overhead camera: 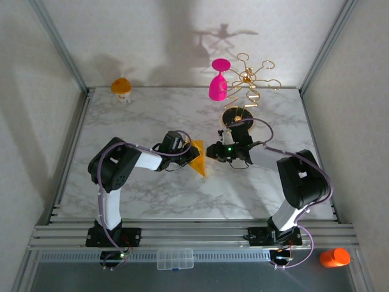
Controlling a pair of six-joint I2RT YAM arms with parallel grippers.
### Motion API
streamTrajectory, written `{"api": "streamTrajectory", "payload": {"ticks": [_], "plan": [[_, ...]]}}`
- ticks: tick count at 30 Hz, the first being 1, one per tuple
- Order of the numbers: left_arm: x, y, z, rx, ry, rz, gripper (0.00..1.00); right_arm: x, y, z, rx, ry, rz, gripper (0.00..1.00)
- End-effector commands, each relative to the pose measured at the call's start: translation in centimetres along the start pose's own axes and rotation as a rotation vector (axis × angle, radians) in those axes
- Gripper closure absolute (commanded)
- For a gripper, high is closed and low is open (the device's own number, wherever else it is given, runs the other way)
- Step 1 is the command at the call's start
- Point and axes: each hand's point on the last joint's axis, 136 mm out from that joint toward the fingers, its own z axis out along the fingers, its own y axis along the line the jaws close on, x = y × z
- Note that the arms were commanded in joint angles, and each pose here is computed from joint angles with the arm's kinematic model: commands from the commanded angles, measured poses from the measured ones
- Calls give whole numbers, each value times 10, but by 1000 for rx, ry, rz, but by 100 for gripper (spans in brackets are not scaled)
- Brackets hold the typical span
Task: Fold a paper plane with a square sheet of paper (pick it up from the middle)
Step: Fourth fold the wing at the center of the table.
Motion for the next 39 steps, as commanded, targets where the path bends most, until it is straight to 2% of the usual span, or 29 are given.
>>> {"api": "streamTrajectory", "payload": {"ticks": [1, 5, 9, 18, 28, 39], "plan": [[12, 41, 4, -122, 38, -51, 87, 6, 8, 2, -36, 15, -21, 82], [12, 42, 5, -124, 37, -53, 87, 19, 15, 17, -52, 74, -57, 89], [12, 43, 5, -128, 38, -56, 87, 29, 15, 31, -42, 113, -67, 92], [14, 48, 7, -142, 45, -75, 88, 38, 0, 53, 0, 157, -45, 94], [13, 53, 7, -156, 40, -93, 88, 48, -23, 56, 78, 172, -8, 94], [13, 55, 7, -163, 42, -101, 88, 54, -27, 59, 69, 194, 7, 95]]}}
